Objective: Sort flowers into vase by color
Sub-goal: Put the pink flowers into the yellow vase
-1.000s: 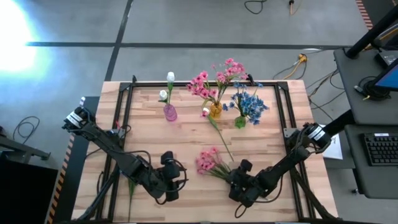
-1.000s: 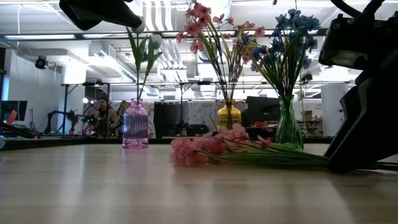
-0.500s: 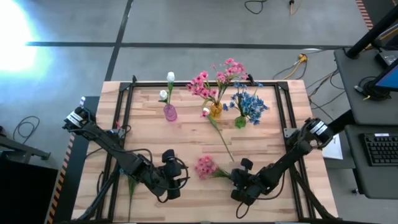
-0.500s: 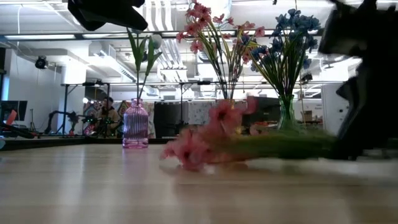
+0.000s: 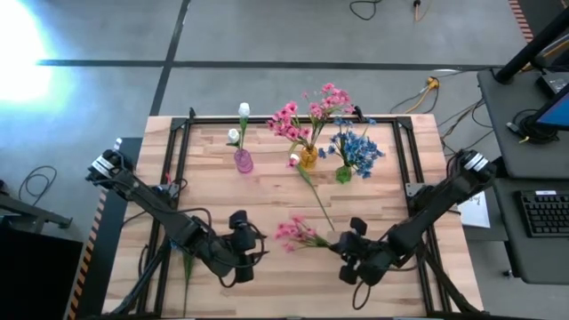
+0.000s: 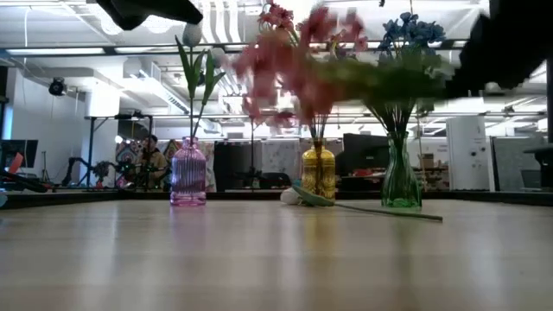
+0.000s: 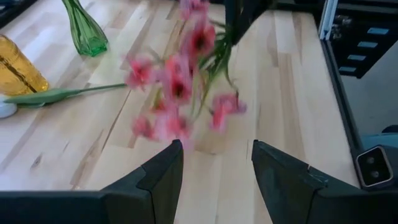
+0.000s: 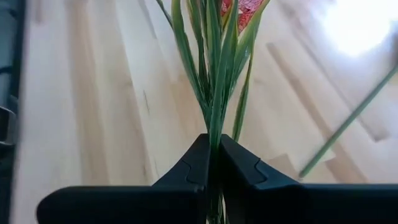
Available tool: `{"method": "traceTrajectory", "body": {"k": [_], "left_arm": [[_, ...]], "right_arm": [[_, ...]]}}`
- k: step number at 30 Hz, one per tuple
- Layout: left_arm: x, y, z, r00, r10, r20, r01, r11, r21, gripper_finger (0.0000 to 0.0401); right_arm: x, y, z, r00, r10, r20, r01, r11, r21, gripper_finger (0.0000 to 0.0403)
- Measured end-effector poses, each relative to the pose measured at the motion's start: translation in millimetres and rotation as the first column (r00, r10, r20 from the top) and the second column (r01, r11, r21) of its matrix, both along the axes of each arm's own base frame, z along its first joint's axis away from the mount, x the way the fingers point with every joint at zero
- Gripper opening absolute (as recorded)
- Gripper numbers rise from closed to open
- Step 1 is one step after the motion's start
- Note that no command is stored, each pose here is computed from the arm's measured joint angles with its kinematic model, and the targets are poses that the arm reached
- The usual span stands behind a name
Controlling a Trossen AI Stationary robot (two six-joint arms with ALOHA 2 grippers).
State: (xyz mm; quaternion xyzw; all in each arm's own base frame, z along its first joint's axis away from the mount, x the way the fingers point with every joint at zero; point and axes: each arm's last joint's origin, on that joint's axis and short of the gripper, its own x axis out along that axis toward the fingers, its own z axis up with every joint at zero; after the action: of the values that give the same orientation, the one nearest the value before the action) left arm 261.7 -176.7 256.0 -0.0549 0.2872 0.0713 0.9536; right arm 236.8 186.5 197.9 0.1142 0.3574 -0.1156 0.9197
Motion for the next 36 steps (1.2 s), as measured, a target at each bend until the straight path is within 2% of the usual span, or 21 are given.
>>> {"method": "traceTrajectory", "body": {"k": [6, 12, 15, 18, 23, 27, 29, 31, 33, 36], "left_arm": [[-4.2, 1.3, 7.8, 1.0, -0.025, 0.017, 0.024, 1.0, 0.013, 0.0178], [-4.0, -0.3, 8.8, 0.999, -0.038, 0.028, 0.038, 0.999, 0.02, 0.0178], [3.5, -4.4, 15.2, 0.991, -0.072, 0.117, 0.068, 0.997, 0.033, 0.0178], [16.0, -10.7, 21.9, 0.962, -0.136, 0.238, 0.115, 0.988, 0.1, 0.0178], [37.1, -17.1, 30.3, 0.88, -0.21, 0.427, 0.129, 0.969, 0.21, 0.0178], [54.7, -13.6, 21.2, 0.854, -0.201, 0.481, 0.102, 0.969, 0.224, 0.0178], [65.7, -9.3, 13.2, 0.843, -0.207, 0.497, 0.114, 0.971, 0.212, 0.0177], [76.1, -6.4, 5.9, 0.817, -0.224, 0.531, 0.141, 0.971, 0.193, 0.0175], [84.9, -4.4, 0.3, 0.779, -0.241, 0.58, 0.168, 0.97, 0.177, 0.017], [93.3, -1.5, -3.3, 0.711, -0.247, 0.659, 0.183, 0.969, 0.165, 0.0162]], "right_arm": [[-20.9, -6.3, 31.1, 0.986, -0.01, 0.165, 0.023, 0.997, -0.075, 0.0018], [-42.2, -7.8, 46.7, 0.93, -0.034, 0.365, 0.076, 0.992, -0.101, 0.0018], [-40.8, -6.3, 53.8, 0.889, -0.007, 0.457, 0.058, 0.993, -0.099, 0.0018], [-34.8, -2.1, 59.6, 0.843, 0.045, 0.536, 0.031, 0.991, -0.132, 0.0018], [-22.7, 10.8, 71.1, 0.733, 0.182, 0.655, -0.052, 0.976, -0.213, 0.0018], [-14.3, 20.6, 77.7, 0.576, 0.287, 0.765, -0.121, 0.956, -0.267, 0.0018], [-10.3, 22.8, 78.9, 0.486, 0.328, 0.81, -0.137, 0.944, -0.301, 0.0018], [-7.1, 24.2, 77.6, 0.422, 0.359, 0.833, -0.132, 0.933, -0.335, 0.0018], [-3.0, 23.9, 74.1, 0.394, 0.371, 0.841, -0.105, 0.927, -0.36, 0.0018], [2.9, 22.8, 68.0, 0.387, 0.379, 0.841, -0.074, 0.922, -0.381, 0.0018]]}}
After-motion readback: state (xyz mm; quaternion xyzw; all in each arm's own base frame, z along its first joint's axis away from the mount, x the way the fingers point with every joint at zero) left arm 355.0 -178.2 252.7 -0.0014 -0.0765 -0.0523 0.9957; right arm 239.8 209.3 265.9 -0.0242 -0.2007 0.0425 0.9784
